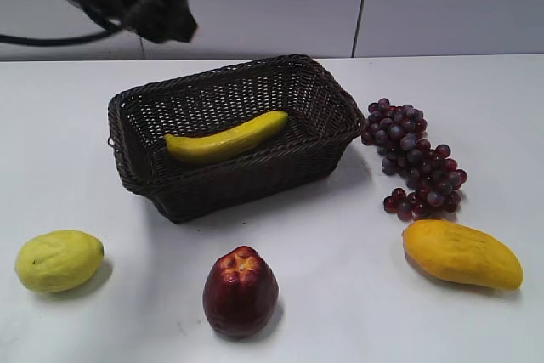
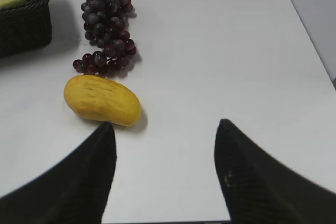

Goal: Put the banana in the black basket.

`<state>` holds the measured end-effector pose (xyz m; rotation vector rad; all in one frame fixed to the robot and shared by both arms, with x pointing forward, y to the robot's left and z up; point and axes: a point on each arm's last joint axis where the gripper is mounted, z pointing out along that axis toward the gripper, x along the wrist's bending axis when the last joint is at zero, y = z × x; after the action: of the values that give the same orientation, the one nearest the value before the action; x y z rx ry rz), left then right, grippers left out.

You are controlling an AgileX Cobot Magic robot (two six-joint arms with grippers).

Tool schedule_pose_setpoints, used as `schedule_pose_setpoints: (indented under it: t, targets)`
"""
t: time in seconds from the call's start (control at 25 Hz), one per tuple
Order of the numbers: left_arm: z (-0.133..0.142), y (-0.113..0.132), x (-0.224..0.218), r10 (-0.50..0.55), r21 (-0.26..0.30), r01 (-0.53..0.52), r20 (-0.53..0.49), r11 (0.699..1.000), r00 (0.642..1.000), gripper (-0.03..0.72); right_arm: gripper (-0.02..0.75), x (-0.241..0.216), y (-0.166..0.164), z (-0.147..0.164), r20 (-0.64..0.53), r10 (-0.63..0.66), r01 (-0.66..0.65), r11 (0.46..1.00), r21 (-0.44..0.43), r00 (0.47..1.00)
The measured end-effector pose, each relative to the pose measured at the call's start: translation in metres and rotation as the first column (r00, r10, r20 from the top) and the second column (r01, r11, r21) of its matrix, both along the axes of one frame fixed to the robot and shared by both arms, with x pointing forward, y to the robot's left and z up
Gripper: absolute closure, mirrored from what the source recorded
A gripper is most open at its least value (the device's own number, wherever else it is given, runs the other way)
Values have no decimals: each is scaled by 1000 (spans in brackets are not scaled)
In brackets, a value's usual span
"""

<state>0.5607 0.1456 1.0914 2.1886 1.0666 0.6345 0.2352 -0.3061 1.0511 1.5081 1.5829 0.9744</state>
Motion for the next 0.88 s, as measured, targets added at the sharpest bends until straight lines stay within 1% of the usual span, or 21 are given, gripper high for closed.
schedule_pose_setpoints:
  t: [0.08, 0.2, 0.32, 0.4, 0.52, 0.6, 0.72, 0.88]
  targets:
    - [17, 28, -6, 75, -2, -75, -20, 997, 997, 32, 256, 0, 0, 0, 0, 0, 0, 1000, 0, 1000]
    - [29, 71, -16, 194, 20, -193, -99, 981, 976, 35, 256, 0, 0, 0, 0, 0, 0, 1000, 0, 1000]
    - [33, 109, -28, 306, 64, -299, -198, 952, 931, 40, 256, 0, 0, 0, 0, 0, 0, 1000, 0, 1000]
    - [33, 129, -37, 365, 88, -355, -273, 931, 890, 43, 256, 0, 0, 0, 0, 0, 0, 1000, 0, 1000]
    - [34, 147, -48, 423, 113, -411, -351, 905, 835, 51, 256, 0, 0, 0, 0, 0, 0, 1000, 0, 1000]
    - [35, 153, -55, 443, 119, -431, -370, 894, 817, 55, 256, 0, 0, 0, 0, 0, 0, 1000, 0, 1000]
    - [37, 153, -70, 445, 113, -437, -383, 892, 809, 67, 256, 0, 0, 0, 0, 0, 0, 1000, 0, 1000]
    - [34, 151, -103, 437, 91, -438, -386, 894, 812, 85, 256, 0, 0, 0, 0, 0, 0, 1000, 0, 1000]
